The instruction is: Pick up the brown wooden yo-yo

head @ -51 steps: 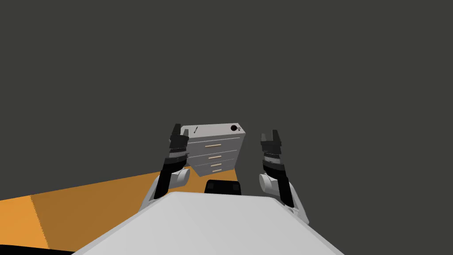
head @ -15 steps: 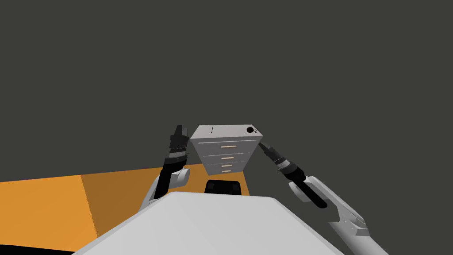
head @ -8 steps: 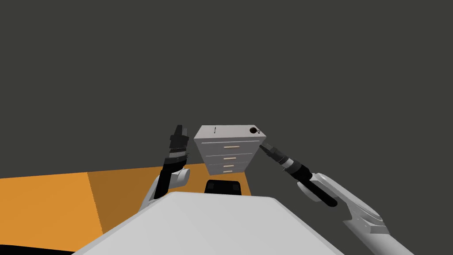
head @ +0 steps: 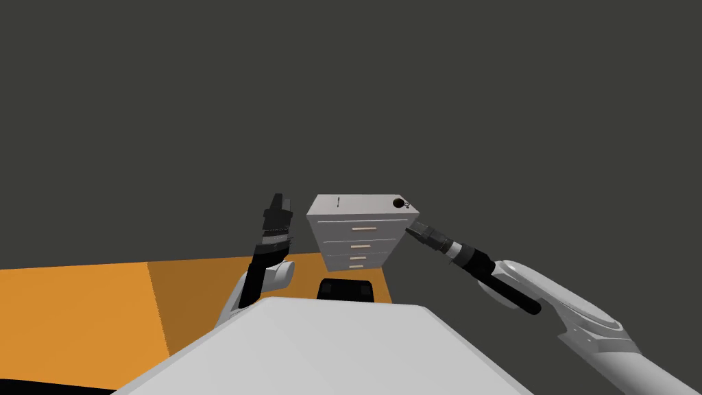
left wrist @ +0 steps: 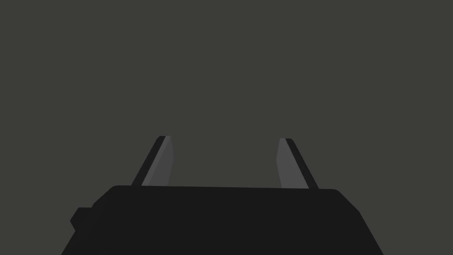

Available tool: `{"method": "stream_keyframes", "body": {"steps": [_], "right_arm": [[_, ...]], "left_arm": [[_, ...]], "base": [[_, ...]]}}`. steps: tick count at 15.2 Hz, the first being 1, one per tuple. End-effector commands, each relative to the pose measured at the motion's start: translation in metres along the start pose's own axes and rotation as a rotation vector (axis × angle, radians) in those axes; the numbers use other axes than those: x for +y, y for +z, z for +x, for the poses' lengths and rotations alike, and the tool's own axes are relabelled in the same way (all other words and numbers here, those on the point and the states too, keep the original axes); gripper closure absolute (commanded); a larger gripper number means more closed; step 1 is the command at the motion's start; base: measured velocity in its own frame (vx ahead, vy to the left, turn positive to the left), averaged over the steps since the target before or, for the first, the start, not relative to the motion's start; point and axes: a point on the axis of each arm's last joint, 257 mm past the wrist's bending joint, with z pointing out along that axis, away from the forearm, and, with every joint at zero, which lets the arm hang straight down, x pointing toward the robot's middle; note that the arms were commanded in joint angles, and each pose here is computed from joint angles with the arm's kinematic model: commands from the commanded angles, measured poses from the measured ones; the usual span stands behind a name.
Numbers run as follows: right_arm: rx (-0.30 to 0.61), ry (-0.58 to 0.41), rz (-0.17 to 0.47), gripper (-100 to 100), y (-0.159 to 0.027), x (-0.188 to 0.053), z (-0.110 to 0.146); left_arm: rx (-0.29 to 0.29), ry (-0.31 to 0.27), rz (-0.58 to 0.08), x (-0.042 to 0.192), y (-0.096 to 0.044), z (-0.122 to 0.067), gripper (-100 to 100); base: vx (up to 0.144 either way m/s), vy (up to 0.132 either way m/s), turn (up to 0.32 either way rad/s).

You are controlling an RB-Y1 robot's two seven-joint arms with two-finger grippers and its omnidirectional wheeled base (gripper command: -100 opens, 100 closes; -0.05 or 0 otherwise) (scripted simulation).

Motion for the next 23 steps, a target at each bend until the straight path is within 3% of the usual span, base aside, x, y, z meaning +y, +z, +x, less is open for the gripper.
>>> {"method": "stream_keyframes", "body": {"steps": [1, 11, 23], "right_arm": [[0.037, -0.041, -0.007, -100, -0.002, -0.003, -0.002], [0.265, -0.310, -0.007, -100, -0.022, -0.047, -0.001], [0.501, -0.592, -0.033, -100, -0.038, -0.088, -0.020]], "left_arm": [[0.000, 0.000, 0.000, 0.000, 0.000, 0.000, 0], [0.000, 0.000, 0.000, 0.000, 0.000, 0.000, 0], [0.000, 0.000, 0.000, 0.000, 0.000, 0.000, 0]], "base": [[0.009, 0.044, 0.017], [0.011, 0.053, 0.038], [0.013, 0.043, 0.034]]}}
